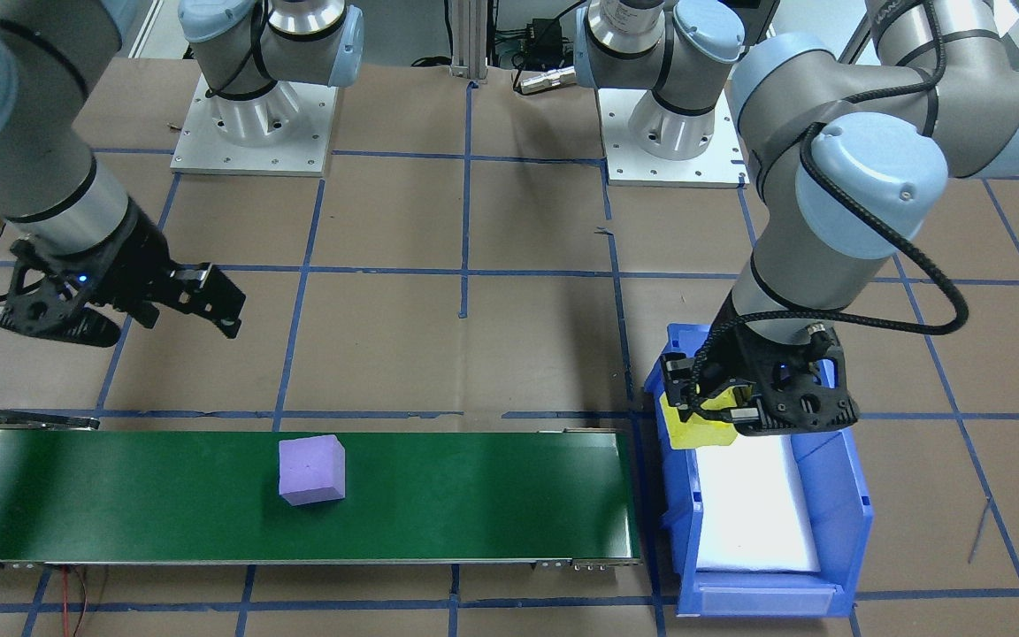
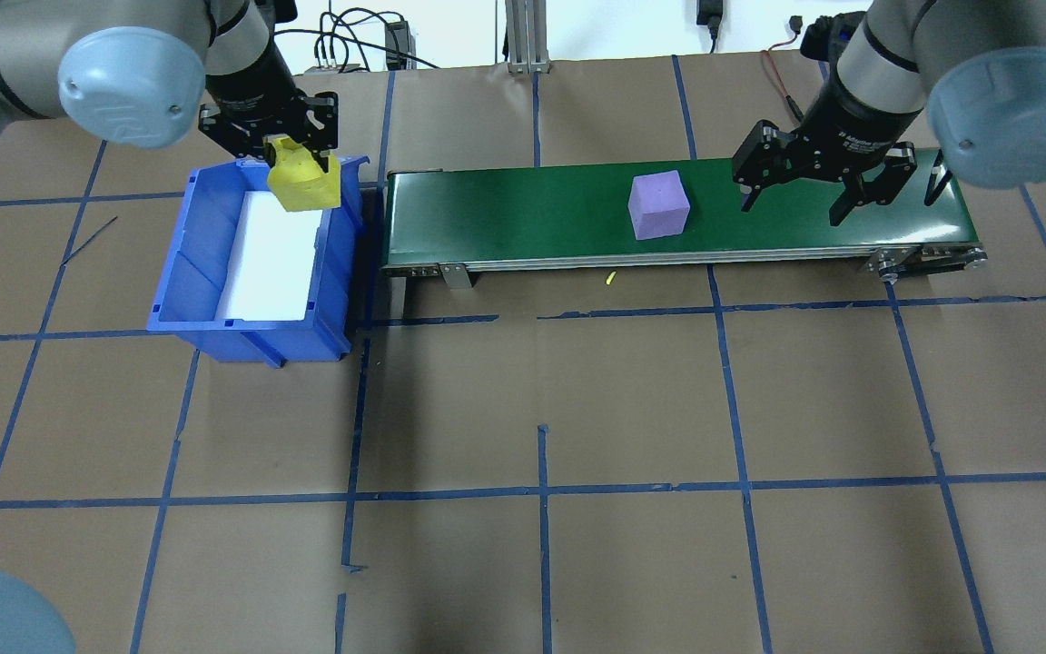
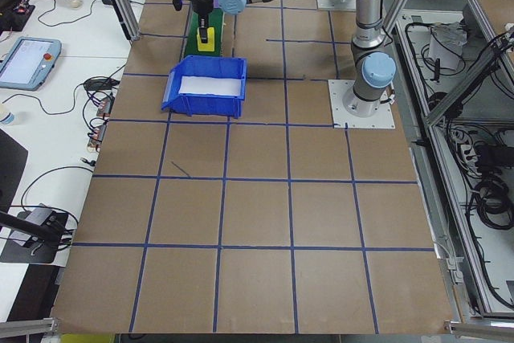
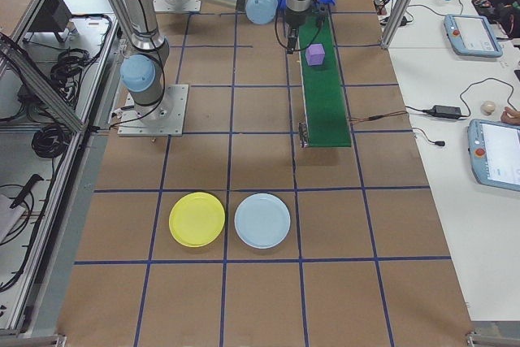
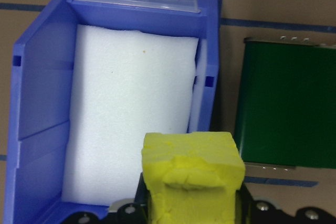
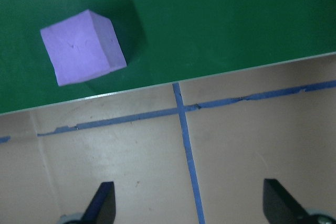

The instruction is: Move block left to right into plate

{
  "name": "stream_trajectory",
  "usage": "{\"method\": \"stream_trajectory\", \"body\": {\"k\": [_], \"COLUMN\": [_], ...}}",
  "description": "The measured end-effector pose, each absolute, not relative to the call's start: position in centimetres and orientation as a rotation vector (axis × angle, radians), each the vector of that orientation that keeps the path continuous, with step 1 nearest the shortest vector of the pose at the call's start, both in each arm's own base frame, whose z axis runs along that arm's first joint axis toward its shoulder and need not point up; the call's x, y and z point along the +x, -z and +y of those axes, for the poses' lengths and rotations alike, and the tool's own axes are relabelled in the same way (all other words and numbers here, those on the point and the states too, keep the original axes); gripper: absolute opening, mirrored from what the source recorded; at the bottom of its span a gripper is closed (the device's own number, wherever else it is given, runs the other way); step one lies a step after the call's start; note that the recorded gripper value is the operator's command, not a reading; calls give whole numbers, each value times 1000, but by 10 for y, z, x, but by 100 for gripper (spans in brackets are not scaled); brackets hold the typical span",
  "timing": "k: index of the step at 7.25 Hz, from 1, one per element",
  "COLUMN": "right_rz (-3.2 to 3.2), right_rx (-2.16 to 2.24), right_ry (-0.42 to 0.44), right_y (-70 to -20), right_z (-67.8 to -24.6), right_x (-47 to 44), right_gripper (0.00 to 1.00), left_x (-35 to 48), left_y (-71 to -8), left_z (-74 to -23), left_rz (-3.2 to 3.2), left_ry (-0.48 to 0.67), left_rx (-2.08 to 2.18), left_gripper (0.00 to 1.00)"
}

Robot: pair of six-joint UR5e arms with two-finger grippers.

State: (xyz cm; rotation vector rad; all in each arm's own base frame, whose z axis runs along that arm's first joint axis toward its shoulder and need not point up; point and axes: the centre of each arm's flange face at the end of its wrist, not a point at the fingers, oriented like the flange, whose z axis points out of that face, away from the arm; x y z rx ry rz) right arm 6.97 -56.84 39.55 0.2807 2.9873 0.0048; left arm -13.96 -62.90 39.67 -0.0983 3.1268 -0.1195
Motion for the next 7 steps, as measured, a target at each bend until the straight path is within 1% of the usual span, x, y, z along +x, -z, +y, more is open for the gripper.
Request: {"method": "stream_trajectory", "body": {"k": [2, 3, 5, 6, 7], "right_rz": [2939, 2929, 2925, 2925, 2925], "right_rx": [264, 198, 114, 101, 95], "right_ry": [34, 46, 47, 48, 47], "right_y": [-376, -363, -345, -343, -341], "right_z": [-618, -634, -642, -643, -642], "right_x": [23, -4, -29, -32, -33], "right_gripper": [100, 100, 100, 100, 100], "left_x": [-182, -204, -224, -231, -237], "left_y": [-369, -355, -323, -309, -299], "left_z": [-639, -642, -643, -645, -647], "left_rz": [3138, 3138, 3136, 3137, 3141], "left_ry": [123, 134, 88, 79, 91], "left_rx": [-46, -36, -31, -27, -29], "left_gripper": [29, 28, 29, 32, 36]}}
